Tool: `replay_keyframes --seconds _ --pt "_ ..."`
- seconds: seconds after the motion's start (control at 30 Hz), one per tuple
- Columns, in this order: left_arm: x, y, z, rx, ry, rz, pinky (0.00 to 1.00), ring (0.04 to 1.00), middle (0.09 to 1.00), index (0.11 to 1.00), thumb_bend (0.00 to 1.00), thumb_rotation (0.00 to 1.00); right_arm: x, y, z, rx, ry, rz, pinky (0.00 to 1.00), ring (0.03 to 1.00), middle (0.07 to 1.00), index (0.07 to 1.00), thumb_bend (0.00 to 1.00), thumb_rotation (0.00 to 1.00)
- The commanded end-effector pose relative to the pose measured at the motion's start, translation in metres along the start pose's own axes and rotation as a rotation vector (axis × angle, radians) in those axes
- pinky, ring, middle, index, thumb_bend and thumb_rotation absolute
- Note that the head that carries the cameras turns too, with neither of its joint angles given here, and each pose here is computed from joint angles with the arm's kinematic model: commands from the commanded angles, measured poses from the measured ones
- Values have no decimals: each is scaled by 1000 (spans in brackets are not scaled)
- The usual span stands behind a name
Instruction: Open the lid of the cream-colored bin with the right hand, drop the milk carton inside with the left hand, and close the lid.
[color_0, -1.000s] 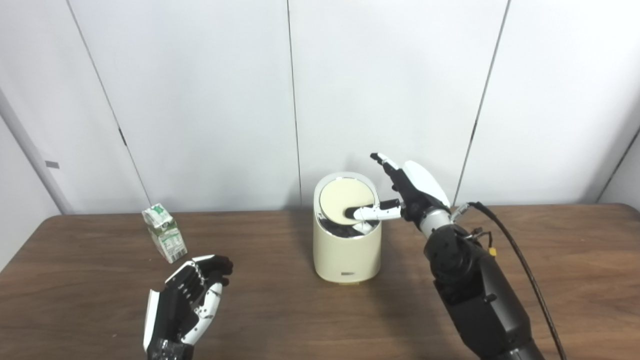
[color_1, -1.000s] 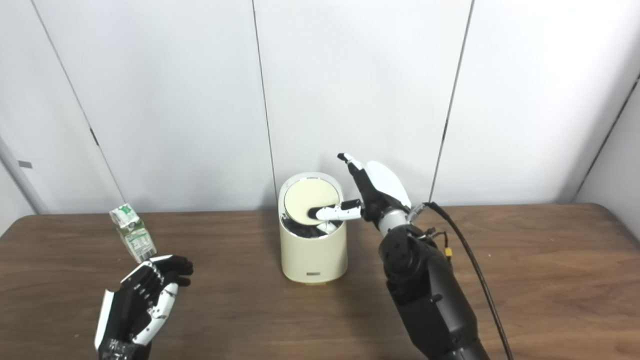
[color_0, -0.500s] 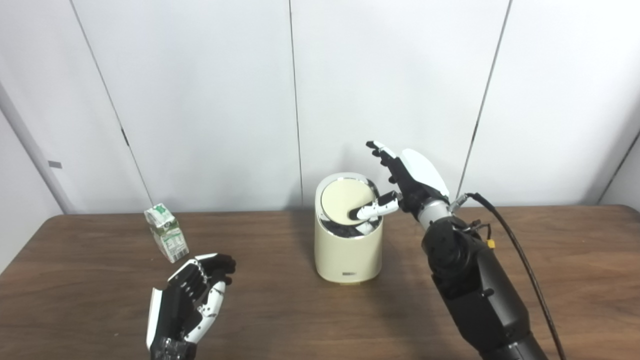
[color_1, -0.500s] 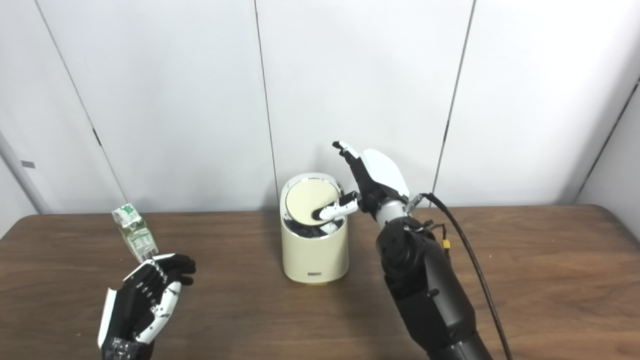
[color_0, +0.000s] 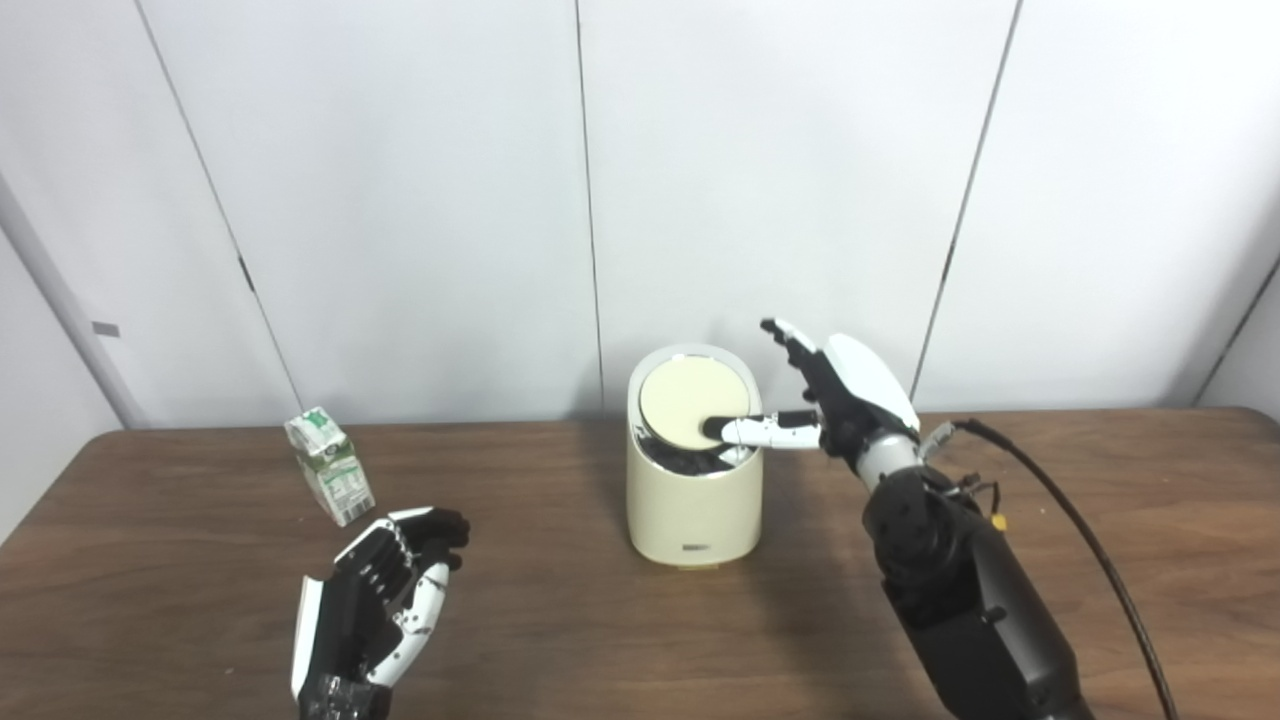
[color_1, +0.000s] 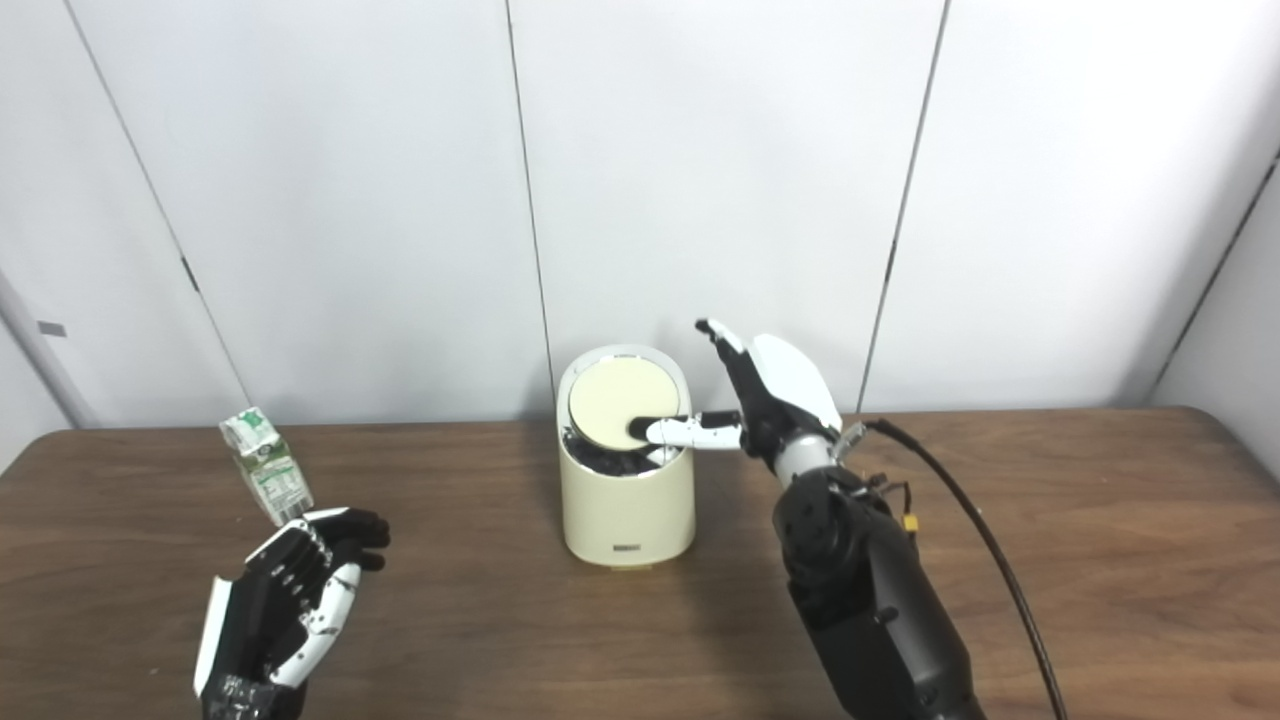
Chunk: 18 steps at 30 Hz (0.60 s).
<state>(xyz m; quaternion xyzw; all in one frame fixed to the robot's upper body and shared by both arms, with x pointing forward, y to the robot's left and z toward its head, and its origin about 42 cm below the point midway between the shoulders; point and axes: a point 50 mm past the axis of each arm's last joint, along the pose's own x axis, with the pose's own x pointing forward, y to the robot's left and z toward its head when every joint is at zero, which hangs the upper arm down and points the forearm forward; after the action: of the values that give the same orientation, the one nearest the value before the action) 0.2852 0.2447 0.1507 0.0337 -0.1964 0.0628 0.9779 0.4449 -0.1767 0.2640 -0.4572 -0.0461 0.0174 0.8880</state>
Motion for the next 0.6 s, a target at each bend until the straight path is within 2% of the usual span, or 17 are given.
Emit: replay_keyframes --seconds 0.0,0.17,0.23,0.33,0.43,0.57 --pt "13 -1 12 -10 -96 -1 576 635 632 623 217 222 2 -22 13 1 -56 -63 728 866 919 934 872 742" --pt "13 -2 12 -2 -95 1 573 633 630 621 219 209 -4 -26 11 36 -71 -62 720 860 918 934 841 755" --pt "12 -2 12 -1 -93 0 579 634 631 622 221 223 -7 -28 11 64 -78 -53 717 858 919 932 837 802" --pt "12 -2 12 -1 -94 -4 585 639 632 625 213 227 -13 -33 11 114 -97 -24 728 879 941 952 835 950" --pt "11 -3 13 -5 -90 -4 580 637 633 625 218 233 -20 -39 8 170 -116 -7 769 904 950 954 870 994" --pt "11 -3 14 -3 -89 0 585 638 632 625 222 252 -35 -42 1 254 -144 -25 794 908 940 945 988 1000"
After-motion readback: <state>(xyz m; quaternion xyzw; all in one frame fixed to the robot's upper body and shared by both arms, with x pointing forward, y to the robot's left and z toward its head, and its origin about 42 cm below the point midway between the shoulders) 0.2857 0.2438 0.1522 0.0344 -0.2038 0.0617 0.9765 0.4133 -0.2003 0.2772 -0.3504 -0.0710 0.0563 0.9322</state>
